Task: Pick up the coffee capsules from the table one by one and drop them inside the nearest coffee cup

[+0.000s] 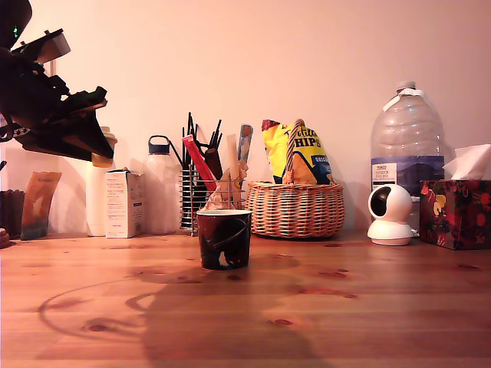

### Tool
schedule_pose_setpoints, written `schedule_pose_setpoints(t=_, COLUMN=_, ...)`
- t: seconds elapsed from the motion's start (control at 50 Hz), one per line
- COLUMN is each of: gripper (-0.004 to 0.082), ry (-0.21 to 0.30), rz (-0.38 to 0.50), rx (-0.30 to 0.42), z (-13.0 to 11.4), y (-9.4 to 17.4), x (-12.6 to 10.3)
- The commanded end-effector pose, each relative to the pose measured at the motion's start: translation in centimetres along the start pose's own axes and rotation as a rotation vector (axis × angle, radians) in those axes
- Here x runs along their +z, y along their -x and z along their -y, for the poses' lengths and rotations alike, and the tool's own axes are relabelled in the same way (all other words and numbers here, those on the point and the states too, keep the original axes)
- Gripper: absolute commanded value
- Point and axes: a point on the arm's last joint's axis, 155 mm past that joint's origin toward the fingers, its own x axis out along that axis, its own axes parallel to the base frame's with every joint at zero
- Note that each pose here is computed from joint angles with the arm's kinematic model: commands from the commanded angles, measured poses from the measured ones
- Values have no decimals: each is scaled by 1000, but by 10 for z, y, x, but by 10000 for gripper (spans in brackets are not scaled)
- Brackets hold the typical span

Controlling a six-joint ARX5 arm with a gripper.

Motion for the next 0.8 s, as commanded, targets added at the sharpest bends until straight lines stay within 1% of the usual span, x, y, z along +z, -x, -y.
schedule_pose_setpoints(t=0.0, gripper=198, ry=-1, rz=7, rx=-6, z=5, y=3, x=1)
schedule_pose_setpoints(t=0.46, gripper=198, ry=-6, rz=12, rx=-11, z=8, y=3, x=2)
schedule_pose_setpoints(t=0.62, gripper=198, ry=-28, rz=31, rx=-39, z=22, y=0, x=8)
schedule_pose_setpoints(t=0.78, gripper=198, ry=-55, rz=38, rx=-85, z=46, y=-3, x=9)
